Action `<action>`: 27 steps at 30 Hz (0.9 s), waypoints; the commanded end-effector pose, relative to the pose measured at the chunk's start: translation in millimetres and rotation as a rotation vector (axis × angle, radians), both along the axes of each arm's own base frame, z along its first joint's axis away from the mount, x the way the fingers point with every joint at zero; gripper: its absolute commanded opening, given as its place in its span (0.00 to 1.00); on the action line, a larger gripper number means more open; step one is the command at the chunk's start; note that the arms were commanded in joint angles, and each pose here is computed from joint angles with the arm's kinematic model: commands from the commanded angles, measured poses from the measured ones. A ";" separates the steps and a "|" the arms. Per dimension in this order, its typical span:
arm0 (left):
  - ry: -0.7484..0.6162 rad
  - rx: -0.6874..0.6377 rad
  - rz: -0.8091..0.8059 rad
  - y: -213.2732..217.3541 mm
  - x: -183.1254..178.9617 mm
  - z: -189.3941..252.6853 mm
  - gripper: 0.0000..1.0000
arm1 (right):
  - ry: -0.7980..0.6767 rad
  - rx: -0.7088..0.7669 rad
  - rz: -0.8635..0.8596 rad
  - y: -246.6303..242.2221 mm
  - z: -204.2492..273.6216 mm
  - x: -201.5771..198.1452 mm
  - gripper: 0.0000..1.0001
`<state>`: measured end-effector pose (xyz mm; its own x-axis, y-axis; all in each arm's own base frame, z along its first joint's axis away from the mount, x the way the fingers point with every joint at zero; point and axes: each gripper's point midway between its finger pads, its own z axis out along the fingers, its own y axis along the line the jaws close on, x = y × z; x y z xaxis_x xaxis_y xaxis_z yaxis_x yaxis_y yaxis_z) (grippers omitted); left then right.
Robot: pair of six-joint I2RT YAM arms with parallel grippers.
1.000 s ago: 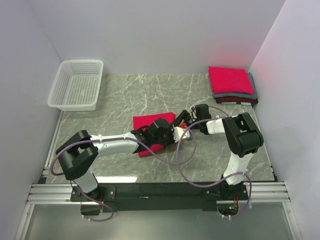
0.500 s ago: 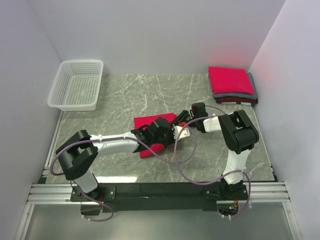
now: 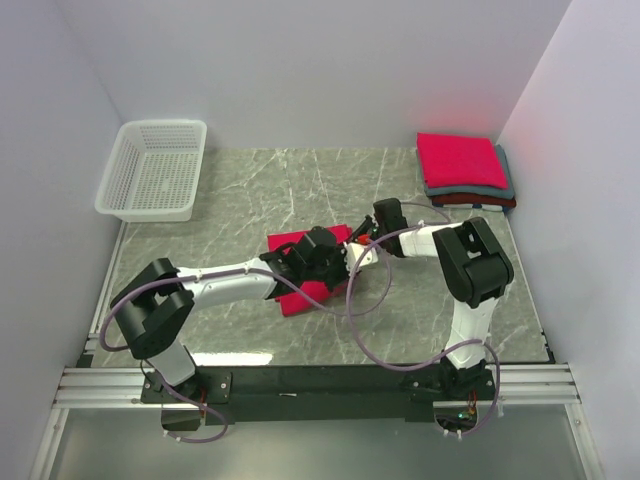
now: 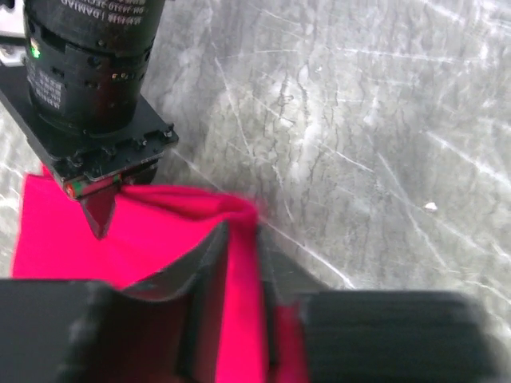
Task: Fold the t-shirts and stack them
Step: Neatly place the folded tshirt to the corner
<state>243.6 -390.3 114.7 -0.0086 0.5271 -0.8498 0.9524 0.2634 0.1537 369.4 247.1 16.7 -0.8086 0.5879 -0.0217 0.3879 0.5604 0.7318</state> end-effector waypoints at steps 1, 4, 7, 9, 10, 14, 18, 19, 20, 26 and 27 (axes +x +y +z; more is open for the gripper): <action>0.063 -0.086 0.020 3.0 12.2 37.9 0.28 | -0.085 -0.173 0.011 -21.7 0.2 15.3 0.00; 0.168 -0.079 0.068 28.8 12.2 41.0 0.45 | -0.205 -0.259 0.081 -27.6 20.8 32.0 0.00; 0.243 -0.077 0.132 62.9 13.3 42.1 0.54 | -0.302 -0.371 0.129 -41.4 38.2 49.8 0.00; 0.260 -0.080 0.190 85.6 17.2 43.5 0.63 | -0.394 -0.456 0.177 -51.1 53.5 67.6 0.00; 0.273 -0.063 0.226 97.9 19.7 39.8 0.67 | -0.421 -0.506 0.181 -58.2 56.9 76.2 0.00; 0.247 -0.035 0.334 129.7 24.6 41.4 0.97 | -0.544 -0.645 0.295 -83.3 80.1 111.6 0.00; 0.242 -0.005 0.373 146.3 20.8 40.0 0.99 | -0.618 -0.754 0.326 -122.9 113.1 157.3 0.00; 0.244 -0.001 0.380 148.5 19.8 39.3 0.99 | -0.623 -0.798 0.360 -132.7 109.2 165.4 0.00; 0.243 -0.004 0.387 150.5 19.1 40.8 0.99 | -0.644 -0.815 0.352 -138.3 124.0 175.6 0.00; 0.239 0.000 0.482 162.7 25.3 35.9 0.99 | -0.754 -1.020 0.403 -178.6 160.4 217.9 0.00; 0.241 0.008 0.490 164.5 24.5 33.6 0.99 | -0.750 -1.040 0.412 -181.8 159.8 221.3 0.00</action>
